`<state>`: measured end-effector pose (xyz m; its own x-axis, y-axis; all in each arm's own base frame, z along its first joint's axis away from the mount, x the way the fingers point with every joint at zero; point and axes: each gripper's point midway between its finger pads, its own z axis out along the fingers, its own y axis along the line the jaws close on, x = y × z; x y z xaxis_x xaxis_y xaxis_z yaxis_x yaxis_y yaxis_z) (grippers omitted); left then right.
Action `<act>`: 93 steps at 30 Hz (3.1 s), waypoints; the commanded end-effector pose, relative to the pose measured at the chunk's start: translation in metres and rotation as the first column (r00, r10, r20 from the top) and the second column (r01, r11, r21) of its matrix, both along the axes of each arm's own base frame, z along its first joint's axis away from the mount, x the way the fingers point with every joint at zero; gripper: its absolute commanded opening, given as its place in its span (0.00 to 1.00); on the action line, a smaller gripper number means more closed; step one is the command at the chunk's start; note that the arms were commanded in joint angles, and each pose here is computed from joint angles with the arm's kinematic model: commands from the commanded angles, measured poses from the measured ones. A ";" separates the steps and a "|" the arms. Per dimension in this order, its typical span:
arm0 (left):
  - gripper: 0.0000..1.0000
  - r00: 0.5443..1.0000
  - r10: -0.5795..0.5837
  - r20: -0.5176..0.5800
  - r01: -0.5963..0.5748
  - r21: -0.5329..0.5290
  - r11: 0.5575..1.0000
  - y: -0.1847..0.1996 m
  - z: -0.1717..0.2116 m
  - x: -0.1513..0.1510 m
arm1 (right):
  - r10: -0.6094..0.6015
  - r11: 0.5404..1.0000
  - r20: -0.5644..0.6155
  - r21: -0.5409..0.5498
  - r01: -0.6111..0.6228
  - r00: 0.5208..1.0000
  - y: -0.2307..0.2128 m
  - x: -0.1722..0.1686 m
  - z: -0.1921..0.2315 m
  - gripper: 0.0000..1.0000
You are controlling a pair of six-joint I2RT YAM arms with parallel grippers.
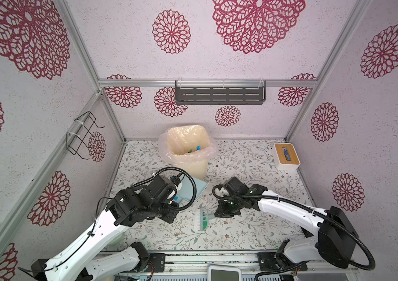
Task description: Sweep away the paper scraps from the table
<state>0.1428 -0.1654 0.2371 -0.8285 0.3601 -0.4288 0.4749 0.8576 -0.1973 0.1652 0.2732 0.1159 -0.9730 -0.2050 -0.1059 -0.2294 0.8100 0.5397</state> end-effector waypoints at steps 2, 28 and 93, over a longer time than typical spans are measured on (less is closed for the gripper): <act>0.00 0.999 -0.025 -0.046 0.027 0.043 0.999 -0.009 -0.023 -0.006 | -0.011 0.989 0.002 -0.149 0.011 1.000 -0.061 -0.007 0.000 0.00; 0.00 0.928 -0.201 -0.313 0.283 0.241 0.928 -0.035 -0.102 -0.049 | -0.014 0.902 0.171 -0.422 0.086 0.985 -0.147 0.015 0.083 0.00; 0.00 0.844 -0.368 -0.391 0.511 0.373 0.774 -0.080 -0.167 -0.034 | 0.204 0.970 0.090 -0.156 -0.188 0.975 0.000 0.004 0.076 0.00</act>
<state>0.1074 -0.2462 0.0756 -0.5866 0.8049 0.0900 0.8067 0.5905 -0.0242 0.1801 0.2477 0.1637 -0.8879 -0.4463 -0.1114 -0.4599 0.8559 0.2364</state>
